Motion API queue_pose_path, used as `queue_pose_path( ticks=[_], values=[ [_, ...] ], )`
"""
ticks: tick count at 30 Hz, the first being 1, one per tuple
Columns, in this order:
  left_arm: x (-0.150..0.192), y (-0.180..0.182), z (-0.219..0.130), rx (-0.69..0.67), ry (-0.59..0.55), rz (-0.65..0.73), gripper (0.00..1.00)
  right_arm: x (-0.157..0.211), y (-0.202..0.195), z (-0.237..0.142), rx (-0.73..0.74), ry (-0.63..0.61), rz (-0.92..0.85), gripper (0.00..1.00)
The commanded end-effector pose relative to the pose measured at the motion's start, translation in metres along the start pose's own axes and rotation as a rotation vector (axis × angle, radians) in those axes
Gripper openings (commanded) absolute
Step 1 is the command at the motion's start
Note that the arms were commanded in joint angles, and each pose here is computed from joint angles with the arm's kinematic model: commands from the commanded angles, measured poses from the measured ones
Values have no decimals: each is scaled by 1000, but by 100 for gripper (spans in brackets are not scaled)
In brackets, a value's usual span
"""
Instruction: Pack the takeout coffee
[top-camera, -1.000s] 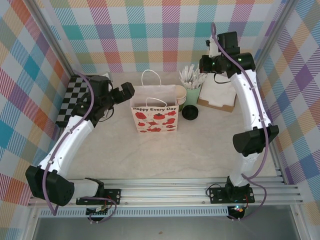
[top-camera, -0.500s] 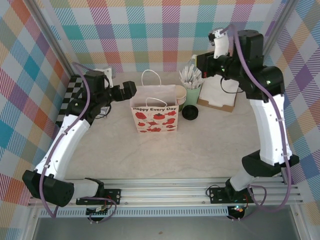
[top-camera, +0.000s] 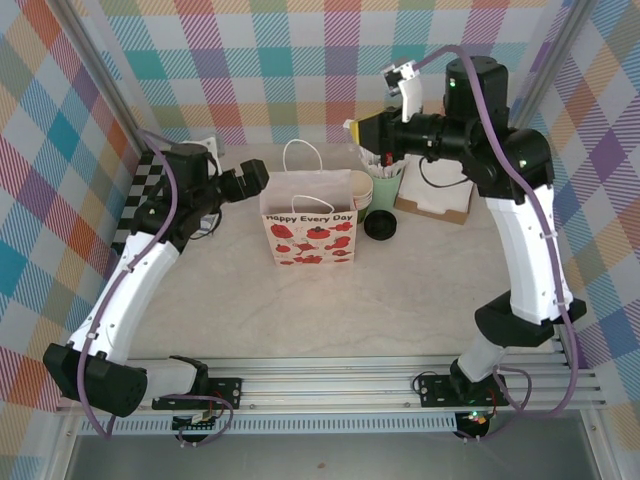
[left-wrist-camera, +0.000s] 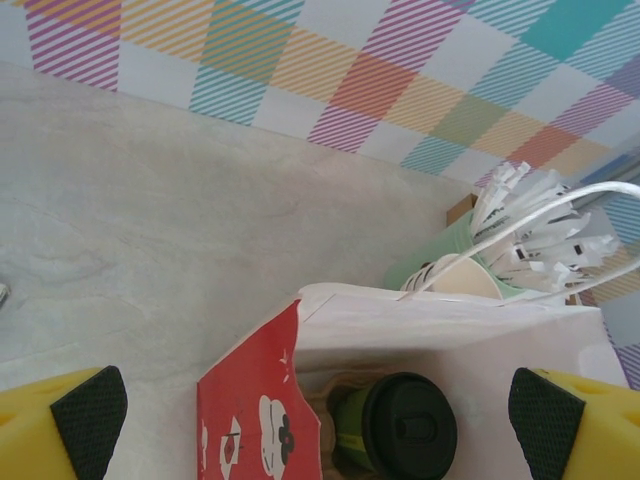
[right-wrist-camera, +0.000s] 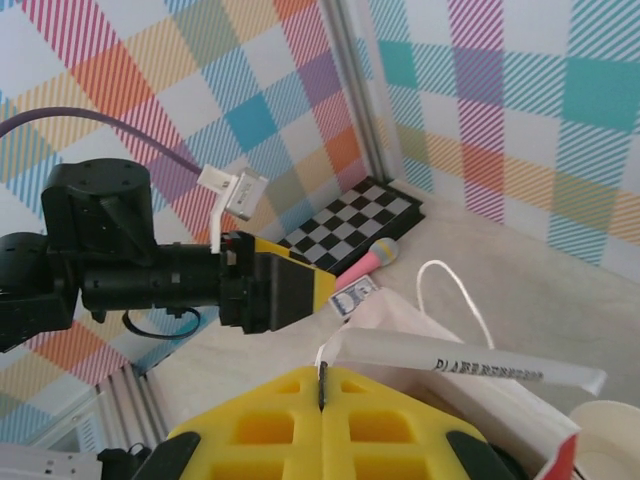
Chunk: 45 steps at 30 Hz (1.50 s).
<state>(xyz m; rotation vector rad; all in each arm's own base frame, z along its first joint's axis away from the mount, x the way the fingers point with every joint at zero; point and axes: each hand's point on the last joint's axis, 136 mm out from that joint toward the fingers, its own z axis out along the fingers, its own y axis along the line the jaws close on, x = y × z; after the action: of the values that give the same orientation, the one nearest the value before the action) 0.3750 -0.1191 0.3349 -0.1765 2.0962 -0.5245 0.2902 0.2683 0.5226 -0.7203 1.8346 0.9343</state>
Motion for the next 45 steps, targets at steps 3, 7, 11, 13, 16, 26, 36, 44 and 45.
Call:
queue_pose_path(
  ticks=[3,7,11,13,16,26,36,44,45],
  values=[
    [-7,8,-1,-35,-44,-43,100,0,28,21,-157,19,24,0],
    [-9,15,-4,-71,-56,-52,100,14,41,41,-204,76,39,0],
    [-14,17,-8,-85,-81,-56,100,25,50,52,-223,119,42,0],
    [-14,16,-8,-79,-81,-56,100,25,53,51,-231,118,36,0],
    [-12,14,-7,-69,-73,-60,100,24,55,49,-234,113,27,0],
    [-4,14,0,-58,-46,-75,100,58,23,111,-175,225,133,0],
    [0,15,8,-59,-23,-73,100,84,17,140,-229,323,199,0],
    [4,14,13,-53,-3,-67,100,141,-33,156,-27,475,163,0],
    [4,14,13,-51,-2,-66,100,141,-33,155,-34,478,162,0]
  ],
)
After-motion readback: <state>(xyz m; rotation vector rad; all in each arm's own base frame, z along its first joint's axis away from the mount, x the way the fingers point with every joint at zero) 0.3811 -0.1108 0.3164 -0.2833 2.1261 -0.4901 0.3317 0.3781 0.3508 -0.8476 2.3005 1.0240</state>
